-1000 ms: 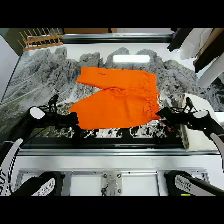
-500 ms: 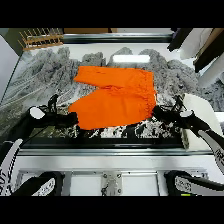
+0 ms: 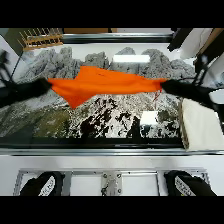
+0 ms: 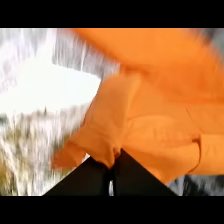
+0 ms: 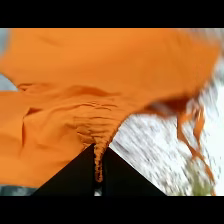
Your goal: Fold the clothes and pants, and hang the long-sleeved shirts on hangers.
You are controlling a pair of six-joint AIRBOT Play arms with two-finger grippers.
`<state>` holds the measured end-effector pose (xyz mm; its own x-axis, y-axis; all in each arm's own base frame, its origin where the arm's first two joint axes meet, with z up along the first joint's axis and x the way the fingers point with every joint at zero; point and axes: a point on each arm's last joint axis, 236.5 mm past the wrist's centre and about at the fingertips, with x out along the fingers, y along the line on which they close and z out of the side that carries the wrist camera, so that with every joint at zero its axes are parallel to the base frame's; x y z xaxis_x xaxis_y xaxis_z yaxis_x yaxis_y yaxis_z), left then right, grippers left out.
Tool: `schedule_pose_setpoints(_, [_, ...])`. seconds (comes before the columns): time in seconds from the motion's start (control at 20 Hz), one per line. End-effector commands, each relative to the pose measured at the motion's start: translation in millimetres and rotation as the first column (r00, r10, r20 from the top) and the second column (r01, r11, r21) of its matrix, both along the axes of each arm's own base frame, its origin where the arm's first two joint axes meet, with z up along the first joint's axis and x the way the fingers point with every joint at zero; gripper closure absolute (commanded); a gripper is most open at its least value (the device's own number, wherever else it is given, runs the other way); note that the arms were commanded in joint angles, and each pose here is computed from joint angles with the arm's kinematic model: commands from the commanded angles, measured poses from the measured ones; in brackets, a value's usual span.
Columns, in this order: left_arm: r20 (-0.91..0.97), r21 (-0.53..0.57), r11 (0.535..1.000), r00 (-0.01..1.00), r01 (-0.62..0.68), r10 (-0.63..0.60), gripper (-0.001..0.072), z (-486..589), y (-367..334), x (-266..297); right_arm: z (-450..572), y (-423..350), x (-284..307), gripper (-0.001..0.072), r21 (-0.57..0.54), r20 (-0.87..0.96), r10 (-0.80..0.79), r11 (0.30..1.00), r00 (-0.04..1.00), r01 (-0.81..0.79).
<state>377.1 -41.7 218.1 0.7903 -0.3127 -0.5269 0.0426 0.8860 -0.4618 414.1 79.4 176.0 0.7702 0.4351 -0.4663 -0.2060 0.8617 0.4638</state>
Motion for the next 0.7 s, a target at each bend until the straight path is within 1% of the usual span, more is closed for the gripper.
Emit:
schedule_pose_setpoints(0.0, [0.392,0.076,0.995,0.92,-0.063,0.028,0.0702,167.9,5.4,-62.4,144.3,16.3,-66.6,0.0699,-0.049,0.27,0.064,0.997,0.961,-0.052])
schedule_pose_setpoints(0.15, [0.597,0.111,0.988,0.802,-0.112,0.024,0.0701,246.8,-5.1,-136.3,216.8,22.6,-129.9,0.0699,-0.017,0.439,0.037,0.999,0.898,-0.033])
schedule_pose_setpoints(0.25, [0.678,0.122,0.981,0.735,-0.151,0.029,0.0701,274.6,-10.2,-176.8,238.0,25.1,-163.0,0.07,0.015,0.492,0.016,1.0,0.87,-0.027])
schedule_pose_setpoints(0.4, [0.744,0.102,0.972,0.665,-0.21,0.065,0.0702,298.7,-13.1,-215.6,254.5,22.0,-197.4,0.07,0.058,0.532,-0.034,0.998,0.846,0.004])
schedule_pose_setpoints(0.45, [0.755,0.095,0.969,0.651,-0.229,0.08,0.0701,304.1,-12.0,-220.6,256.1,21.1,-202.2,0.07,0.081,0.528,-0.051,0.997,0.848,0.009])
schedule_pose_setpoints(0.55, [0.747,0.09,0.962,0.656,-0.258,0.107,0.0702,306.2,-4.7,-212.4,249.2,23.7,-201.9,0.07,0.125,0.479,-0.061,0.992,0.876,0.001])
schedule_pose_setpoints(0.65, [0.686,0.044,0.971,0.714,-0.235,0.141,0.0701,293.5,6.5,-175.9,222.0,29.2,-189.0,0.0701,0.159,0.346,-0.045,0.987,0.937,-0.012])
